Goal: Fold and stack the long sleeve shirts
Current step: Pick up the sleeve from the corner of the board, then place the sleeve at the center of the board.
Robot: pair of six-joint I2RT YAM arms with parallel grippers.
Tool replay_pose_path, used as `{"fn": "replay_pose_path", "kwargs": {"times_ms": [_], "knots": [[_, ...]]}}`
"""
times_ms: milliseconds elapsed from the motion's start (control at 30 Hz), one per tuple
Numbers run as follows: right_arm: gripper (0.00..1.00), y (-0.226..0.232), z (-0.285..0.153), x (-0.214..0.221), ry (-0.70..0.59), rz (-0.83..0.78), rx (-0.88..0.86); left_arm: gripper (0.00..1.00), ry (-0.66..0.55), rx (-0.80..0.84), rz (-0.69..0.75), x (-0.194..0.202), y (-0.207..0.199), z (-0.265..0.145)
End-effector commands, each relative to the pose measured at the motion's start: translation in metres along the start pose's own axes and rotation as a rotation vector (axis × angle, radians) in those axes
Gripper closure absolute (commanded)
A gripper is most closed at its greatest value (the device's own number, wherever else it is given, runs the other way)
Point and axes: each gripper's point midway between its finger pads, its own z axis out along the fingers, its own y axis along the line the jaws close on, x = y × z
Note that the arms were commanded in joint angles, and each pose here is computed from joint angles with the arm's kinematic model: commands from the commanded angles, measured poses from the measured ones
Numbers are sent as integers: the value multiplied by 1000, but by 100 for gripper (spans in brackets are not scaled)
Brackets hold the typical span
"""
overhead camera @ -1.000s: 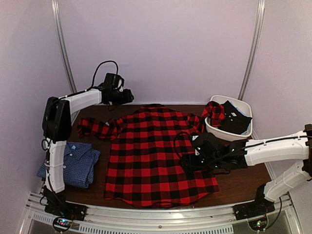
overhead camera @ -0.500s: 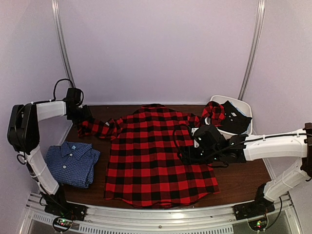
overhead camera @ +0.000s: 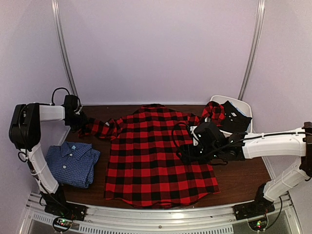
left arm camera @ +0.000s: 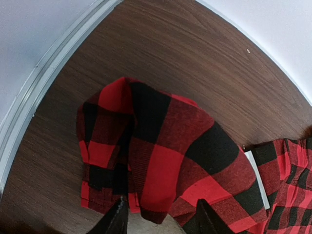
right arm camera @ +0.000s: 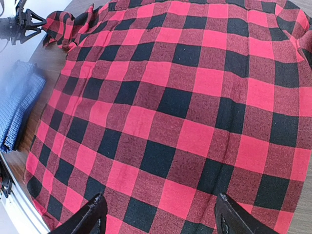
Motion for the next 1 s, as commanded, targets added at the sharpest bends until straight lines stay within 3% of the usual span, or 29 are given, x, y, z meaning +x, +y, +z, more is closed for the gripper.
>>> {"fn": "replay_pose_path", "kwargs": {"times_ms": [0,67,267,367,433,667,800,933,967], "knots": [[23,8,-3,-16,-32,-7,-23,57,-63,-4,3,-22,-2,5],[23,7,-5,-17,-38,-5,-24,61,-68,-16,15,-25,-1,6],[23,6,-3,-16,-37,1,-25,91,-61,29,58,-30,-14,5],[23,7,-3,-18,-43,1,-26,99,-75,62,97,-32,-28,-6],[23,7,-3,-20,-45,0,-26,100,-93,75,117,-37,-33,-15],[23,9,1,-25,-47,-6,-23,100,-105,228,277,-5,-118,-59],[23,8,2,-28,-52,-3,-19,100,-68,338,405,44,-180,-81],[23,4,2,-30,-59,4,-9,100,13,403,503,106,-216,-85],[23,3,3,-30,-59,6,-5,94,48,432,529,123,-224,-86]]}}
